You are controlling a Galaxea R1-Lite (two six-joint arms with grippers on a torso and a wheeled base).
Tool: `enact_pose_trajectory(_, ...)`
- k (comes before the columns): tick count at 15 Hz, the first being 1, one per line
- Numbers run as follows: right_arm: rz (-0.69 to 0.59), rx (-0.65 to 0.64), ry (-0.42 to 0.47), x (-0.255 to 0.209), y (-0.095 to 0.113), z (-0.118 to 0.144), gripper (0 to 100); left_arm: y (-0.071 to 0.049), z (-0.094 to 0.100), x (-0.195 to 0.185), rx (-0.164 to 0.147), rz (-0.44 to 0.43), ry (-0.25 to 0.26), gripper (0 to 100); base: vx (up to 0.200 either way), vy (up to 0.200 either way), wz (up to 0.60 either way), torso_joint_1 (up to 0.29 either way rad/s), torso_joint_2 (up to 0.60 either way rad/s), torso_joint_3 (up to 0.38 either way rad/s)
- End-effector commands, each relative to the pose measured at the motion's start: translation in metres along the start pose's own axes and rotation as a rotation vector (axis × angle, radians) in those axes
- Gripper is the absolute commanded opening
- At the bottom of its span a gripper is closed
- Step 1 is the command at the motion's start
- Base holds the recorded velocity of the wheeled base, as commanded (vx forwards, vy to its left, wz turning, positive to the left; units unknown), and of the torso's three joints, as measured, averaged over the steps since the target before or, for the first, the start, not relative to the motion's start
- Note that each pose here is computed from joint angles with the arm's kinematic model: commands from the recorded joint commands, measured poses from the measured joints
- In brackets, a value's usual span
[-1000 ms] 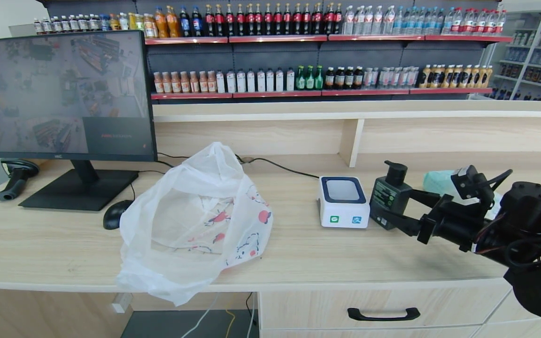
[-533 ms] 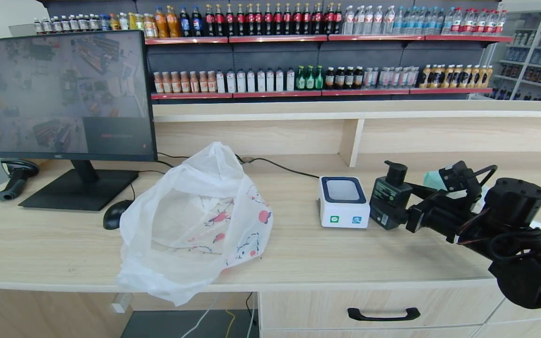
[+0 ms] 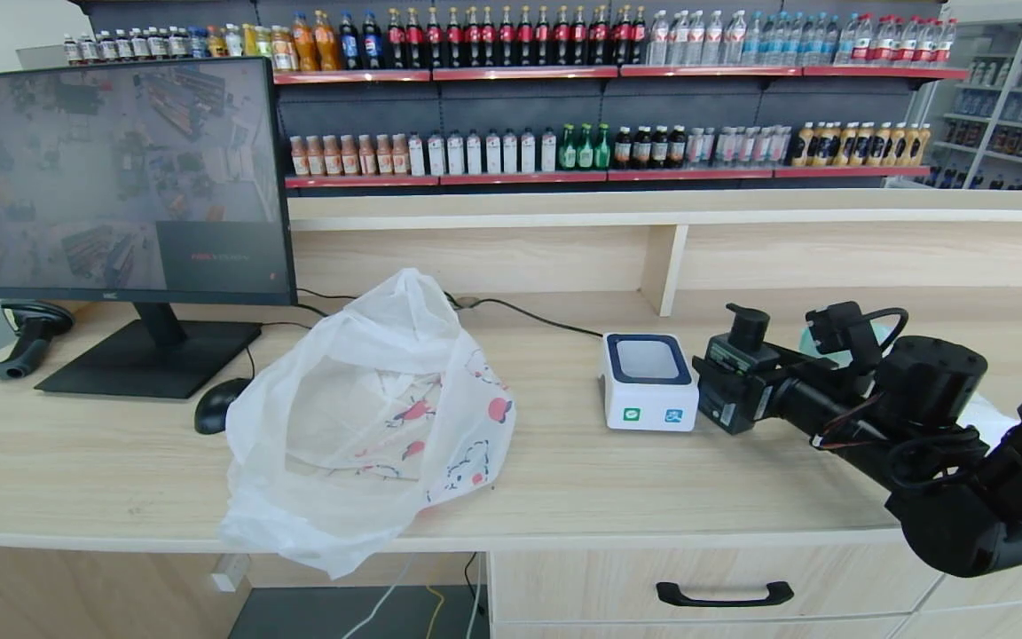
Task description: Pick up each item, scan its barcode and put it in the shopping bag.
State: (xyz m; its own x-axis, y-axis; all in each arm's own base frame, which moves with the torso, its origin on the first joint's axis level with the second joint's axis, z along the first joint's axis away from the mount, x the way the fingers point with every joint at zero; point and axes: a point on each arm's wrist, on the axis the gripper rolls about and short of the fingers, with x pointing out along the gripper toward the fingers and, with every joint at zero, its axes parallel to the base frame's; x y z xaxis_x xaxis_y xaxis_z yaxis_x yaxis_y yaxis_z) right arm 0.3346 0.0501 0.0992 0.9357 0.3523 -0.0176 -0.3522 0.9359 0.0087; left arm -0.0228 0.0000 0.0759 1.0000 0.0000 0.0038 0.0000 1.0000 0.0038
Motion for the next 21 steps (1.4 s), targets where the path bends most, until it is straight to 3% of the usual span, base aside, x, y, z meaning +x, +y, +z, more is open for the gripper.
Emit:
enact_pose_trajectory(1,0.003,0.032,0.006,0.003,0.001,-0.004,100,0.0,0.0,0.0,-0.001,0.0,-0.001,100,0.0,0.0,0.0,0.0,0.0,0.0)
enact_pose_trajectory(12,0.011,0.037,-0.004,0.001,0.002,-0.001,100,0.0,0.0,0.0,-0.001,0.0,-0.001,100,0.0,0.0,0.0,0.0,0.0,0.0)
enact_pose_trajectory(13,0.013,0.038,-0.007,0.002,0.003,0.0,0,0.0,0.0,0.0,-0.001,0.0,-0.001,100,0.0,0.0,0.0,0.0,0.0,0.0)
enact_pose_trajectory(21,0.015,0.081,-0.014,-0.012,0.006,0.006,0,0.0,0.0,0.0,-0.001,0.002,-0.001,100,0.0,0.0,0.0,0.0,0.0,0.0)
